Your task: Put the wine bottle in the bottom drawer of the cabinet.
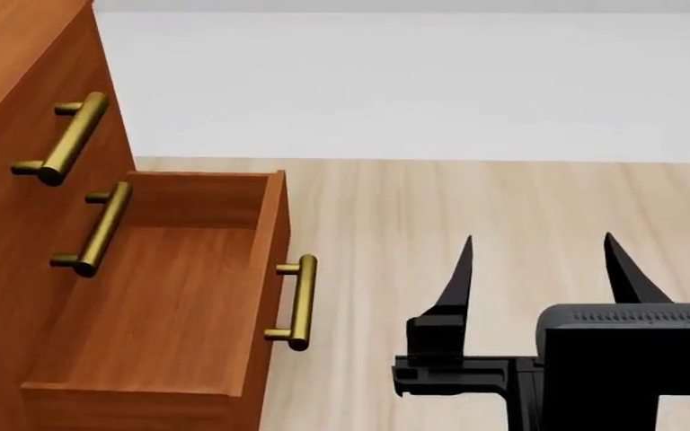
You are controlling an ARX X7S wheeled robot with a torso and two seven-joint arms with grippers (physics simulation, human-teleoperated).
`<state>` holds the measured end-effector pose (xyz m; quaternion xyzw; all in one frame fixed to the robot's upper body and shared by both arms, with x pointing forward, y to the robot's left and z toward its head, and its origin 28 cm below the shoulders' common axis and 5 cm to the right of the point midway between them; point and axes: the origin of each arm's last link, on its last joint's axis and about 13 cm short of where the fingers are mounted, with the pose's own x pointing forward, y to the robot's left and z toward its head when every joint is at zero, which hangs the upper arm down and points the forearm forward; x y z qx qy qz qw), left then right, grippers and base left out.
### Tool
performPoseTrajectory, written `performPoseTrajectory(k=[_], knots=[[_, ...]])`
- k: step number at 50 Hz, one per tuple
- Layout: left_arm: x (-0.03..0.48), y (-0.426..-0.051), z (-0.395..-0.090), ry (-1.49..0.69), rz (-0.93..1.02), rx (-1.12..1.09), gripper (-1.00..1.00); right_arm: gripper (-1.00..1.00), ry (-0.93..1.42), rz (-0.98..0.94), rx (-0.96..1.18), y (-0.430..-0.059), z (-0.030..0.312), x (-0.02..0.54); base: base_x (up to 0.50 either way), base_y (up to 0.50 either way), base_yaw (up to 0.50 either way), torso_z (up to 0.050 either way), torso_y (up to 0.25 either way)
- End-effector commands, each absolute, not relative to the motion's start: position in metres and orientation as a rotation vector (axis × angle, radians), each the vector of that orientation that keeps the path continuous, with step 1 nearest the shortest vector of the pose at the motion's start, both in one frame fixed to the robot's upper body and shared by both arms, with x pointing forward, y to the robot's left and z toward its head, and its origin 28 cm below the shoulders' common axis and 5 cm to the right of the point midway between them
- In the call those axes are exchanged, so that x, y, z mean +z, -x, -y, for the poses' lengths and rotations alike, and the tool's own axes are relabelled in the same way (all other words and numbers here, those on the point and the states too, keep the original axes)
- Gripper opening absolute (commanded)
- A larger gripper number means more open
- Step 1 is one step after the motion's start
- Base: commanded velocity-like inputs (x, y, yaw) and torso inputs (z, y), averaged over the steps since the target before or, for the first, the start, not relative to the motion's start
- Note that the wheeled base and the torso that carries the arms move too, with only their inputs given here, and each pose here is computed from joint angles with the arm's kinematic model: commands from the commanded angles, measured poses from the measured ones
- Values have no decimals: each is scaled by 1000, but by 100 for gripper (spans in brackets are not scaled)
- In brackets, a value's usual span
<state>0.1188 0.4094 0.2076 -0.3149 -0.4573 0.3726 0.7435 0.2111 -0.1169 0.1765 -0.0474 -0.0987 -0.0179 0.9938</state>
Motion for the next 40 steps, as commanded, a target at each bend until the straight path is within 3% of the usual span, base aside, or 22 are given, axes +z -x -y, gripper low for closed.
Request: performPoseTrajectory(k=[1, 9, 23, 40], knots=[[208, -119, -409, 688, 1002, 816, 100, 100, 92, 198, -35, -211, 117, 177, 266, 12, 0, 0, 0], [207, -119, -410, 689, 1000, 811, 100, 100, 58, 202, -45, -205, 120, 186, 261, 11, 0, 0, 0], [207, -119, -409, 686, 999, 801, 100, 100, -70, 224, -38, -176, 129, 216, 0, 0, 0, 0, 0], [208, -119, -409, 691, 1003, 791, 100, 100, -125, 256, -175, -150, 157, 231, 0, 0, 0, 0, 0]])
